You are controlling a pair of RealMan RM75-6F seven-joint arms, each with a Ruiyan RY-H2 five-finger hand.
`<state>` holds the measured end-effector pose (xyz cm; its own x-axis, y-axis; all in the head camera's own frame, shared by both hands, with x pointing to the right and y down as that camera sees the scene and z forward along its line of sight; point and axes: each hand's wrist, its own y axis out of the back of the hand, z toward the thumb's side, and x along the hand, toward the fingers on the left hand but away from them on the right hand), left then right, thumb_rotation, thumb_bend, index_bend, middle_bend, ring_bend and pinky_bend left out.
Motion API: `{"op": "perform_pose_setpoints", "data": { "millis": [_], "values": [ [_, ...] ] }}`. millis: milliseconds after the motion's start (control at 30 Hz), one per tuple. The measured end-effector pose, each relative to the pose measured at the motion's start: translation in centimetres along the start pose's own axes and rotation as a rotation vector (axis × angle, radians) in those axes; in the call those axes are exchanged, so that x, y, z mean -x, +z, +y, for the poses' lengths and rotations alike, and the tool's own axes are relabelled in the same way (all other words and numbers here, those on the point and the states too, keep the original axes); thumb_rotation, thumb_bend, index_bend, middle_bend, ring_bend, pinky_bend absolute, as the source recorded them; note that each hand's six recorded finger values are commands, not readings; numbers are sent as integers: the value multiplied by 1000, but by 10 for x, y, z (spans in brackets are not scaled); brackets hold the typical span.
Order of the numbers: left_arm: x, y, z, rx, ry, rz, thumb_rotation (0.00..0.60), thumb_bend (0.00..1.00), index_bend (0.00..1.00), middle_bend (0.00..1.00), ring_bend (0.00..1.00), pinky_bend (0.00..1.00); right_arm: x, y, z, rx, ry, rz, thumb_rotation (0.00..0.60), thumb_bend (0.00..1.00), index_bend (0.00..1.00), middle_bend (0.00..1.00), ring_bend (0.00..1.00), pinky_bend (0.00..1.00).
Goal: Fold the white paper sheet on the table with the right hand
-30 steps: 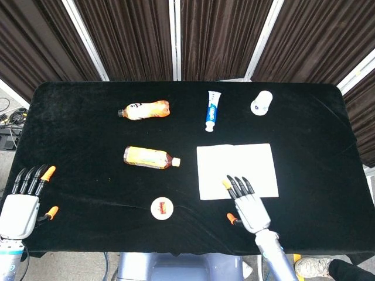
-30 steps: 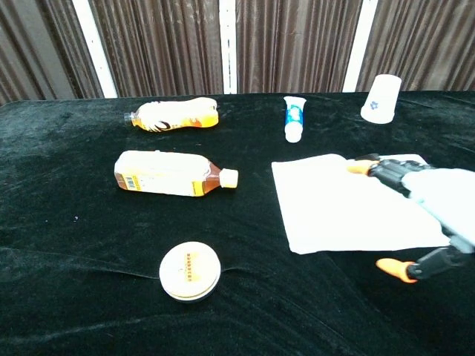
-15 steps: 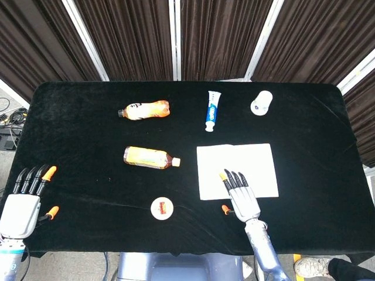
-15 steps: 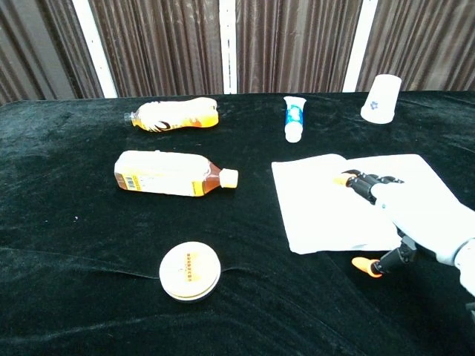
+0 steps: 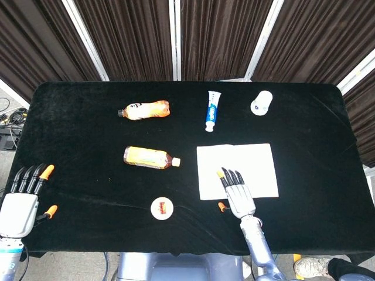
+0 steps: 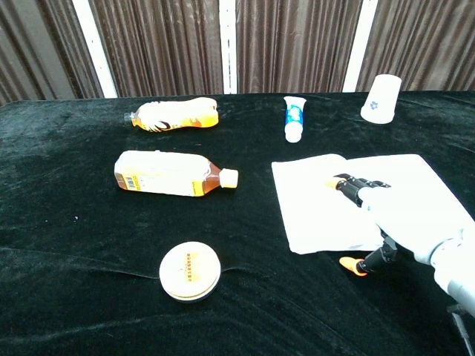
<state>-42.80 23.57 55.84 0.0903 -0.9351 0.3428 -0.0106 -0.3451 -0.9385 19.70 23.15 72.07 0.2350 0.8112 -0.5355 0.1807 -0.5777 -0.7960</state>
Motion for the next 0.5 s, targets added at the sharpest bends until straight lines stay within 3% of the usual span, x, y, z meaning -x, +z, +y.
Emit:
{"op": "perform_pose_setpoints", "data": {
  "millis": [433,500],
  "values": [
    [0,1,-1,0,-5,-5,600,182,0,0,0,0,17,-2,-7,-17,-33,-18,600,179,0,0,0,0],
    [0,1,-1,2,-5,-6,600,181,0,0,0,0,19,-2,-8,-18,-36,-17,600,220,0,0,0,0]
  ]
}}
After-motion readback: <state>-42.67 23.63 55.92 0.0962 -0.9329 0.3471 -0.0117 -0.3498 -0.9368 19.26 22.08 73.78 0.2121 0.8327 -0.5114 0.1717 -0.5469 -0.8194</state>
